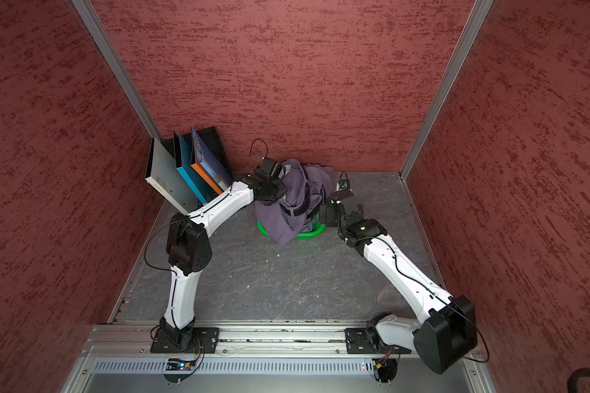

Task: Remove the belt from the trousers
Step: Pick up the trousers from the center of the board, then move the distractor to the center of the board.

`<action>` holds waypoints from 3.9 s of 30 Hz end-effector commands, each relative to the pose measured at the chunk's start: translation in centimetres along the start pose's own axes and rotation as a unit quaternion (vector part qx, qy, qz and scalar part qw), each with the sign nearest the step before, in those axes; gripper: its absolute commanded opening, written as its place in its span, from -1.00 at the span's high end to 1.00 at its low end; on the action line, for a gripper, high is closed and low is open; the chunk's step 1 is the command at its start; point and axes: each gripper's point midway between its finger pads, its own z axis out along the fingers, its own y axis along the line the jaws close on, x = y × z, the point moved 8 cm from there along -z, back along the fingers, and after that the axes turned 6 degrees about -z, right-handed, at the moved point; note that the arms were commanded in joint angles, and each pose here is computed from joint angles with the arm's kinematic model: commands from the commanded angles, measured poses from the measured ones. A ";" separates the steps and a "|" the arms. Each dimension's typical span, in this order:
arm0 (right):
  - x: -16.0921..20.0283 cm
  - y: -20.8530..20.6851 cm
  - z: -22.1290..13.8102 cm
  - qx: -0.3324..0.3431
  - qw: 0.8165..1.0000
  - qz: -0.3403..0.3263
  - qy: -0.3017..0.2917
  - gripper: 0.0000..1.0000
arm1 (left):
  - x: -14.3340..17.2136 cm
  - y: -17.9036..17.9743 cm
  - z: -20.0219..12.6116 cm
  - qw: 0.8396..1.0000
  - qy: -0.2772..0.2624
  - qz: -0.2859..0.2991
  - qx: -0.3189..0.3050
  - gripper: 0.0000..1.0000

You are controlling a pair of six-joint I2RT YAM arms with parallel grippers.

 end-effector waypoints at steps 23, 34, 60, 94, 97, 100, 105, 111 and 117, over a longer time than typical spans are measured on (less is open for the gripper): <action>7.3 0.9 12.7 -0.032 0.987 0.082 0.137 -0.95 | -7.5 -9.1 -32.7 0.908 -0.213 0.145 0.331 0.99; 9.1 0.2 18.3 -0.112 0.958 0.172 0.201 1.00 | -7.5 -7.9 -33.3 0.909 -0.251 0.183 0.278 0.97; 3.3 -18.7 17.6 0.319 0.903 0.078 0.277 0.16 | -8.4 -4.8 -35.6 0.907 -0.317 0.202 0.190 0.91; 1.1 -6.5 7.3 -0.076 0.974 0.168 0.133 -0.76 | 1.9 -6.9 -52.6 0.761 -0.501 0.293 0.290 1.00; -1.1 -3.5 1.6 -0.187 0.975 0.119 0.010 -0.78 | 1.8 -6.8 -55.2 0.738 -0.525 0.268 0.328 1.00; -2.3 -3.1 -2.0 -0.223 0.966 0.115 -0.059 -0.82 | 2.3 -5.5 -59.5 0.710 -0.554 0.241 0.363 1.00; -2.1 -2.4 1.1 -0.235 0.961 0.144 0.000 -0.78 | 3.3 -3.4 -64.2 0.673 -0.575 0.216 0.412 1.00; 0.3 -1.2 7.0 -0.248 0.949 0.179 0.079 -0.63 | 1.0 -1.1 -65.6 0.671 -0.606 0.198 0.380 1.00; 3.4 -1.4 11.3 -0.191 0.953 0.174 0.159 -0.45 | -1.7 0.3 -65.6 0.674 -0.640 0.188 0.317 1.00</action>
